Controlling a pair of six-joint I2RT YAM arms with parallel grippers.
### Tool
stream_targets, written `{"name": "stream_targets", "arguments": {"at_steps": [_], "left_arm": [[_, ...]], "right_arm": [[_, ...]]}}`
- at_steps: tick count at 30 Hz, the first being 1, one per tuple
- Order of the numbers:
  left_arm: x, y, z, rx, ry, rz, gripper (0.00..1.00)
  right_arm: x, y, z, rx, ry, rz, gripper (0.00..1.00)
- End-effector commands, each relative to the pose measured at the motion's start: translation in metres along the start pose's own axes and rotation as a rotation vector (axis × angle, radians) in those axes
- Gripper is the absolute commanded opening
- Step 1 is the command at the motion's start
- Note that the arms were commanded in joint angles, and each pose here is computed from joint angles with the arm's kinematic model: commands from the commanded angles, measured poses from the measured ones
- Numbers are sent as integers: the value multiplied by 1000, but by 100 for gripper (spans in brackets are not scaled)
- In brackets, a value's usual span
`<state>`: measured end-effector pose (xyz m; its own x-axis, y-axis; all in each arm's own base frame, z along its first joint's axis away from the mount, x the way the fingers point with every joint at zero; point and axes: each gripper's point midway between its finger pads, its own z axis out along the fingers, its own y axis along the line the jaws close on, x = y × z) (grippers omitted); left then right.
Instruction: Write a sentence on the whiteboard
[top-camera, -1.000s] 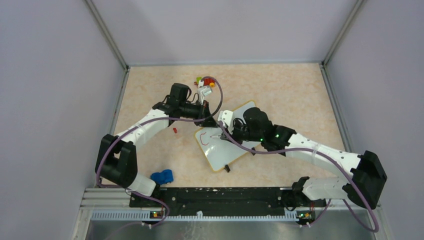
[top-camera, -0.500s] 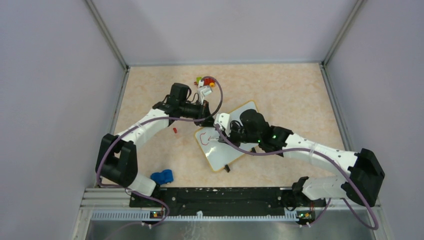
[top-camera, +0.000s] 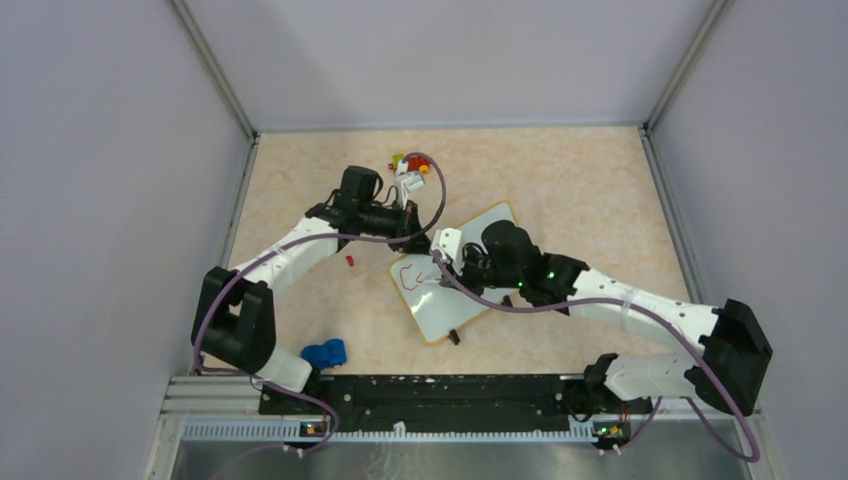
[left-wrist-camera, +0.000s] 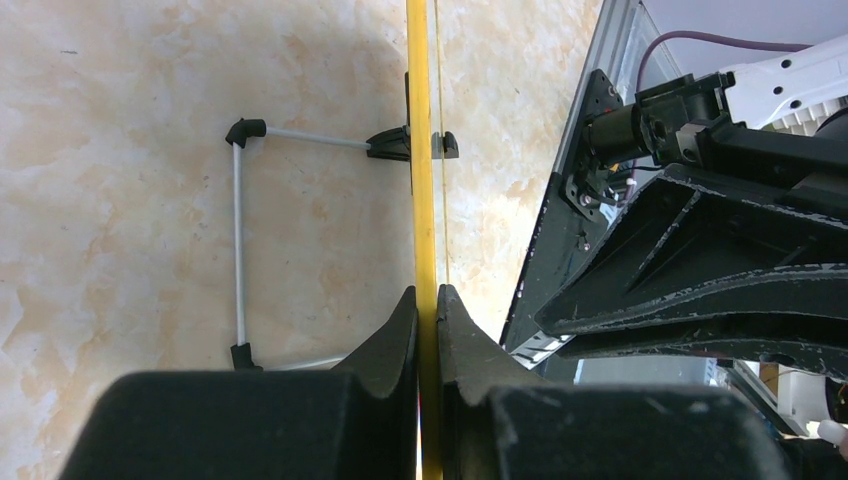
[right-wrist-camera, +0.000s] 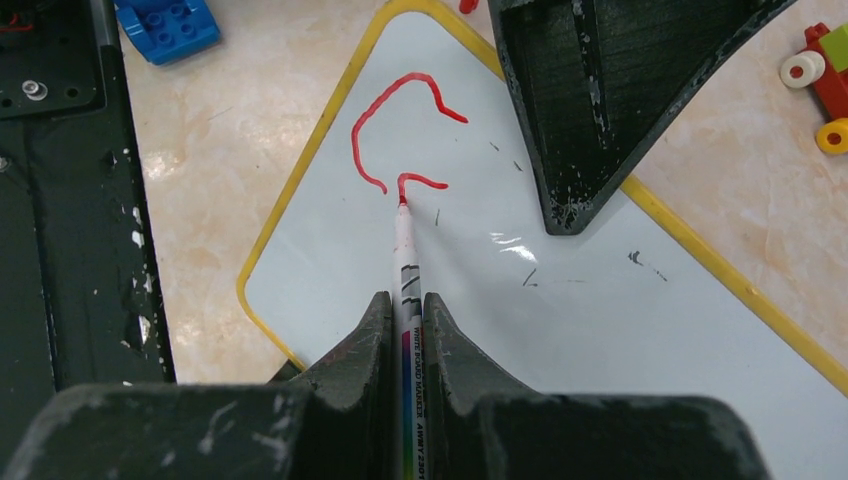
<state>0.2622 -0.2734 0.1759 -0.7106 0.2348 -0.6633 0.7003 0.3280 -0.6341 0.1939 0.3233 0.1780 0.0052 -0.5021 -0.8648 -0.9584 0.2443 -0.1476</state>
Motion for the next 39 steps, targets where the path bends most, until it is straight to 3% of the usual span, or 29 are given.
{"name": "stream_targets", "arguments": {"at_steps": [1,13,39], "left_arm": [[8,2,6,22,33,31,0],[8,4,7,25,35,21,0],[9,4,8,28,40,20,0]], "right_arm": [[-1,-7,-10,37,-5,-16,0],[-18,-25,-18,104,-52,-6,0],[-34,-25,-7,83,-78,-1,0]]}}
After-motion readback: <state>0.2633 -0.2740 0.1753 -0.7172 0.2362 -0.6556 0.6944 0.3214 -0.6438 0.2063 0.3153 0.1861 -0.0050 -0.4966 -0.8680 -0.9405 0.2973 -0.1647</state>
